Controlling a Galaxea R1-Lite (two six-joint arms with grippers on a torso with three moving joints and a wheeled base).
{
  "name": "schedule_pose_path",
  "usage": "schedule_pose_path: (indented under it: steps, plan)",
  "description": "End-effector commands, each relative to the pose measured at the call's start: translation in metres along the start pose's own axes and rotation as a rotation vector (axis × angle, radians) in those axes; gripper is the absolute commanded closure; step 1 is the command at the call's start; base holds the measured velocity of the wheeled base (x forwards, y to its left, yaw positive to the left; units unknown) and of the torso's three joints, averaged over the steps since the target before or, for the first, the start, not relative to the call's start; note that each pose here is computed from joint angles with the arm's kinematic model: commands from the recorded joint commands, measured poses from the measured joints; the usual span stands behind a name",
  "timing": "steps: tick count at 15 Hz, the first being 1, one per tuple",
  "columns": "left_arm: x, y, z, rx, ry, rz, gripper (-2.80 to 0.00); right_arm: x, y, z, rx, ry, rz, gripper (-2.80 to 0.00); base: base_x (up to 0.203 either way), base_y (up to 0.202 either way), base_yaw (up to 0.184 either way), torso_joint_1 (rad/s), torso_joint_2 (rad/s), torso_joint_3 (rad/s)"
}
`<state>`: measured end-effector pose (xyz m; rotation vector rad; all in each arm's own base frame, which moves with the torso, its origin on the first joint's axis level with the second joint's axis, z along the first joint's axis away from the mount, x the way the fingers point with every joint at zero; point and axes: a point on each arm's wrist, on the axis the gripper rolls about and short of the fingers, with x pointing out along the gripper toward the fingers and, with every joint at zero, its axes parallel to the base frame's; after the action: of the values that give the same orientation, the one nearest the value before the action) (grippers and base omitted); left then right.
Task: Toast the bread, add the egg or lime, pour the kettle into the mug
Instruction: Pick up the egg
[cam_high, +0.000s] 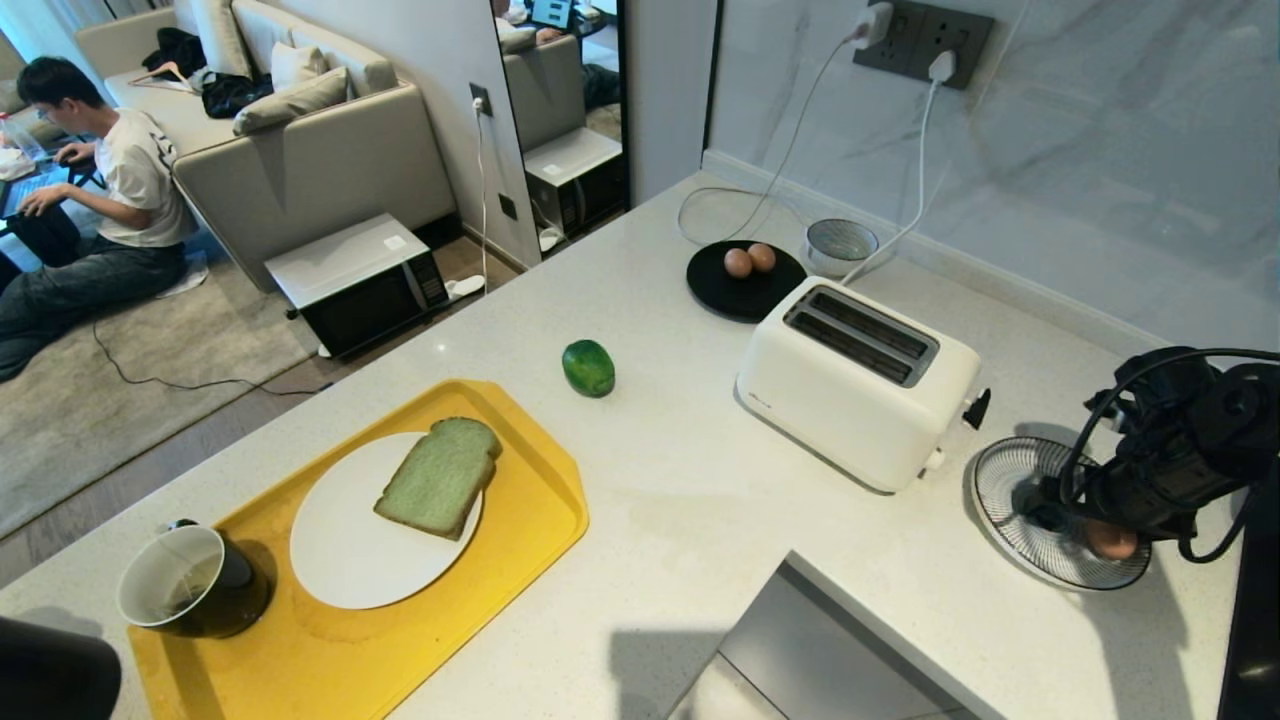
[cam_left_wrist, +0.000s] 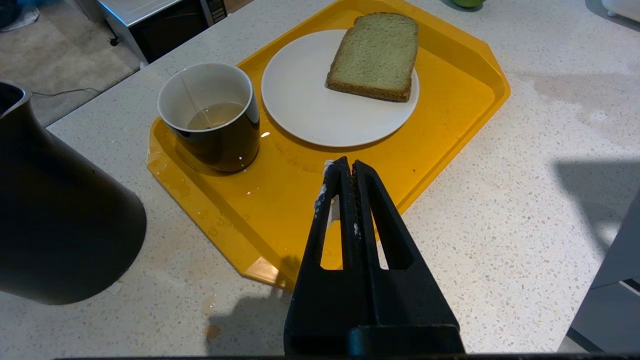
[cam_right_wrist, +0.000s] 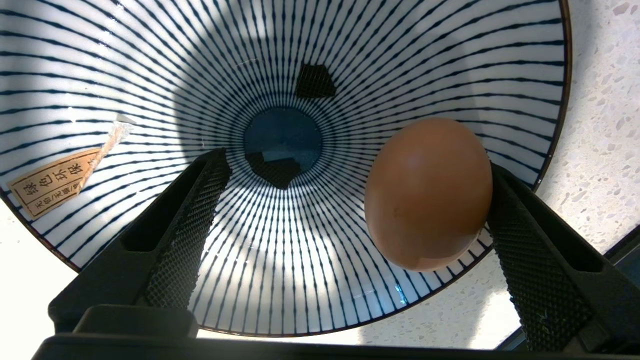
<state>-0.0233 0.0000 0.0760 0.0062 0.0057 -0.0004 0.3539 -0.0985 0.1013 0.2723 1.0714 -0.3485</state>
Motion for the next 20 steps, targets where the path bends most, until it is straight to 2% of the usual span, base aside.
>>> schedule_pose_path:
  steps: [1,4,5,15,20]
  plan:
    - [0.0,0.0,0.0,0.0,0.002,0.0,0.0,0.0,-0.001,0.0,0.002,0.003,-0.001,-2.8,0.0,0.0,0.0,0.0,0.0,0.0]
    - [0.0,0.0,0.0,0.0,0.002,0.0,0.0,0.001,-0.002,0.0,0.006,0.004,-0.005,-2.8,0.0,0.0,0.0,0.0,0.0,0.0]
    - [0.0,0.0,0.0,0.0,0.002,0.0,0.0,0.001,-0.003,-0.001,0.007,0.006,-0.006,0.0,0.0,0.0,0.0,0.0,0.0,0.0]
    - [0.0,0.0,0.0,0.0,0.002,0.0,0.0,0.004,-0.005,-0.001,0.01,0.013,-0.009,0.0,0.0,0.0,0.0,0.0,0.0,0.0]
    - [0.0,0.0,0.0,0.0,0.002,0.0,0.0,-0.006,-0.004,0.004,0.009,-0.024,-0.005,0.0,0.0,0.0,0.0,0.0,0.0,0.0]
